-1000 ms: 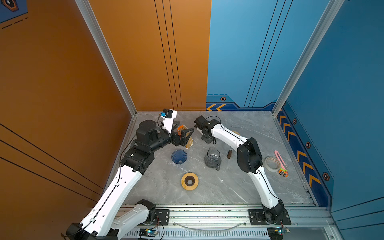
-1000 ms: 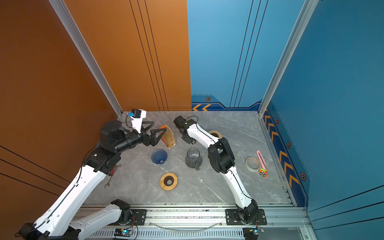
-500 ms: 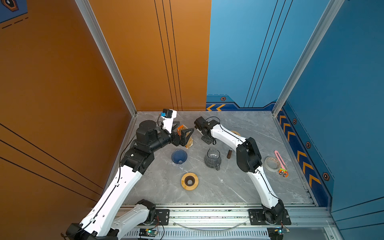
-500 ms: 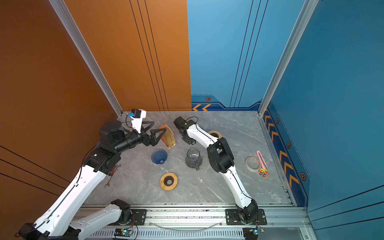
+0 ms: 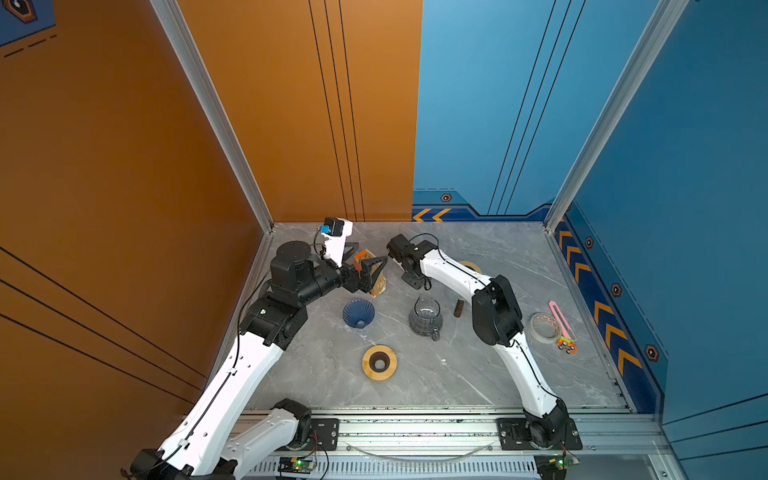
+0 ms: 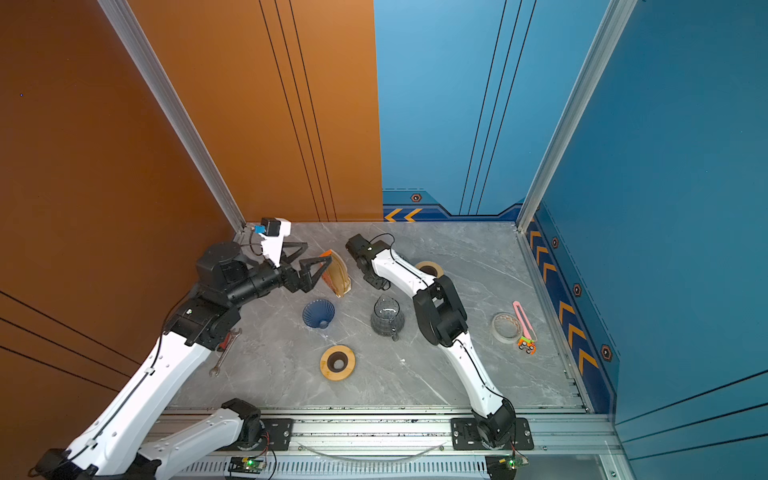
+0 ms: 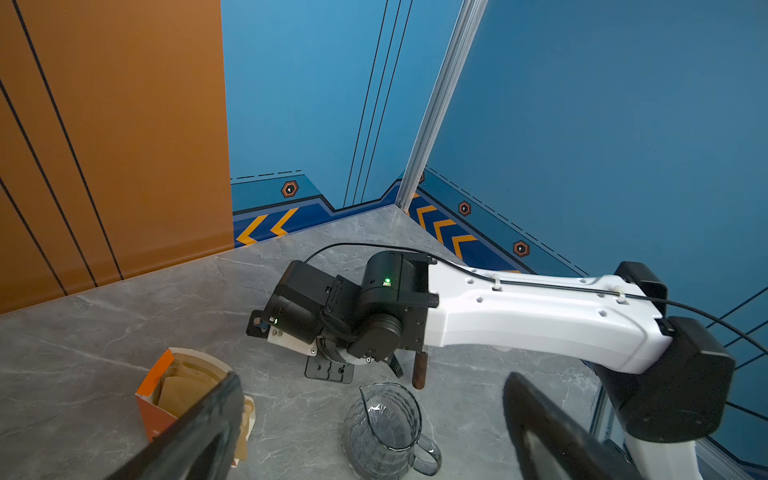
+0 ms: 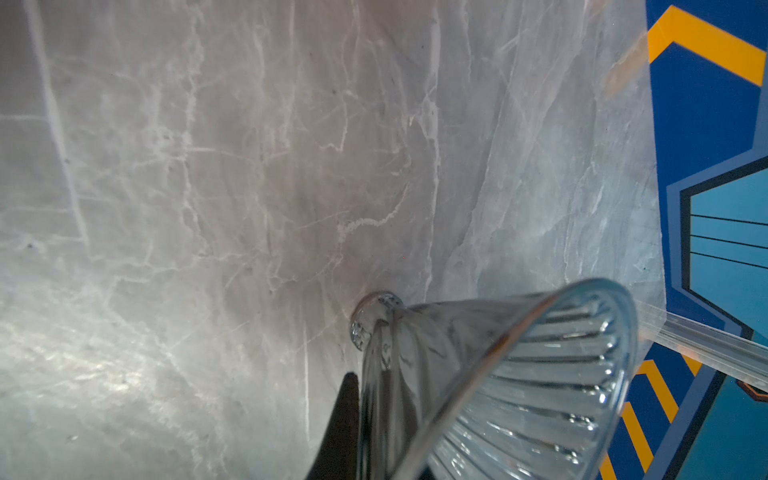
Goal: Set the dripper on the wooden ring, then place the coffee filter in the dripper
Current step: 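Lift the clear glass dripper off the table with the right gripper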
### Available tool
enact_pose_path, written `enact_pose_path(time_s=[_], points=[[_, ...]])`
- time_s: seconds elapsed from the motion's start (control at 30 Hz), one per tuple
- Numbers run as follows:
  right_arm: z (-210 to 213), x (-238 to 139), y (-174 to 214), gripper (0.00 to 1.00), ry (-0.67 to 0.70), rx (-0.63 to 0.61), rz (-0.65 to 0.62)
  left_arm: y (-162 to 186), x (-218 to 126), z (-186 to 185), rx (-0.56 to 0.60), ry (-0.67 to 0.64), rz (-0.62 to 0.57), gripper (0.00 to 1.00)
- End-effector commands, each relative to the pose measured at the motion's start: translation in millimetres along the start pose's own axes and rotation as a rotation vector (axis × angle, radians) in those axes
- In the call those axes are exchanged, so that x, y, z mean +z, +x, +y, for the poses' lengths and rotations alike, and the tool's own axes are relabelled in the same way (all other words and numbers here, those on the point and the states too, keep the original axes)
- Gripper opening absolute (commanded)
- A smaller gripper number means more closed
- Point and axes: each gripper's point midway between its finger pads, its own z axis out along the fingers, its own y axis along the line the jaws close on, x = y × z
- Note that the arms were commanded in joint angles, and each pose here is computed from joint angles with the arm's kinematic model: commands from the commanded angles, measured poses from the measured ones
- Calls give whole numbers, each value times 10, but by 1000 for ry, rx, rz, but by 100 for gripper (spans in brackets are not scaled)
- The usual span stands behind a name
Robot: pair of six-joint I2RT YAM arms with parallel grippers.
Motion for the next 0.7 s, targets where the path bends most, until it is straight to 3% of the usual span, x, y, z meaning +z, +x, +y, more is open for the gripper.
enact_pose_path(time_s=[0.0, 0.67], points=[[-69, -72, -41, 8, 39, 5, -14, -29, -36, -60, 7, 22, -19, 98], [-379, -500, -125, 6, 139, 10, -73, -48, -54, -58, 5, 21, -25, 98]])
